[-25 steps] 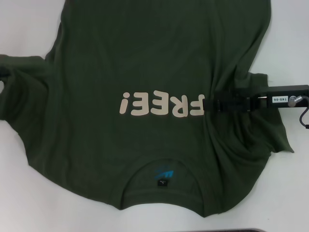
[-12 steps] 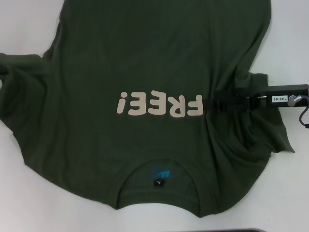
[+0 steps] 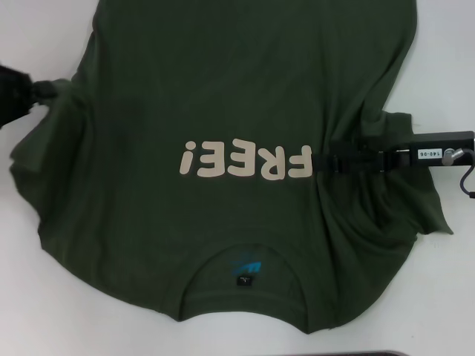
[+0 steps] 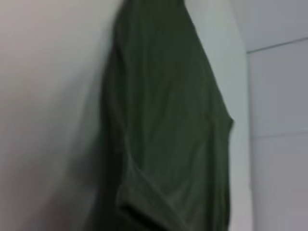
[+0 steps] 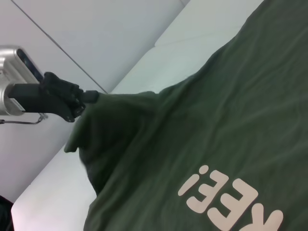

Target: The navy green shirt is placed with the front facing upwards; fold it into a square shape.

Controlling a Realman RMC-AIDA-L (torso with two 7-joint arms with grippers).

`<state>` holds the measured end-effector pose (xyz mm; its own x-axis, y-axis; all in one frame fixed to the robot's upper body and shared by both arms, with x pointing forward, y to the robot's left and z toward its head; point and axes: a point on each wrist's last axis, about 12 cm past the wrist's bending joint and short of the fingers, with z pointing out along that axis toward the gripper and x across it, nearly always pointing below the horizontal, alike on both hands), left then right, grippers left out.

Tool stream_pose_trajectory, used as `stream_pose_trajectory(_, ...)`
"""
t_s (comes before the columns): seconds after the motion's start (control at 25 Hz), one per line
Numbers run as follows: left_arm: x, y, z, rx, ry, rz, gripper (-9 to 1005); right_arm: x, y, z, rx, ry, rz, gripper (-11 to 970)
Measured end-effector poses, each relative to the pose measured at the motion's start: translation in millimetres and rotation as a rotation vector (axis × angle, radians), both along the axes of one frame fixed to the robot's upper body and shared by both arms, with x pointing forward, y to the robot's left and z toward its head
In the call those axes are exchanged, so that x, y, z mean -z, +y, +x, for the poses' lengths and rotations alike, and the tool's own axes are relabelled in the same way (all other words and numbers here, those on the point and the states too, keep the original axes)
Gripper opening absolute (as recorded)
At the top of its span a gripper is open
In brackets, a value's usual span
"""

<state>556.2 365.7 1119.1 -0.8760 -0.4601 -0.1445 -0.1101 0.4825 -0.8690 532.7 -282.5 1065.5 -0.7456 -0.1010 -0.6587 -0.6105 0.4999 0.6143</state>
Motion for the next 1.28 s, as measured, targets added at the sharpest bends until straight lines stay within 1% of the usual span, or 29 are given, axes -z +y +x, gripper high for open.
stream_pose_trajectory(0.16,4.1,-19.8,2.1,0.031,0.002,-0.047,26,1.1,-0.5,-1.3,0.003,0.003,0.000,915)
stream_pose_trajectory(0.4,13.6,-42.7,4.5,0.011,-0.013,-0.100,25,1.6,-0.5,-2.0,0.003,0.005,0.003,915)
stream_pose_trajectory(0.56,19.2,-52.0,5.4,-0.006,-0.015,-0.116,25,1.5,-0.2,-2.0,0.001,0.005,0.003,915)
stream_pose_trajectory(0.96,39.4,-75.2,9.1,-0.074,-0.027,-0.096,25,1.3,-1.5,-2.1,0.007,0.007,0.003,915)
stream_pose_trajectory(1.16,48.1,-82.1,6.7,-0.063,-0.058,-0.094,25,1.2,-2.7,-2.2,0.010,0.009,0.001,915)
stream_pose_trajectory(1.28,50.2,-82.0,6.9,-0.055,-0.053,-0.073,164,0.9,-3.3,-1.9,0.011,0.008,0.000,915)
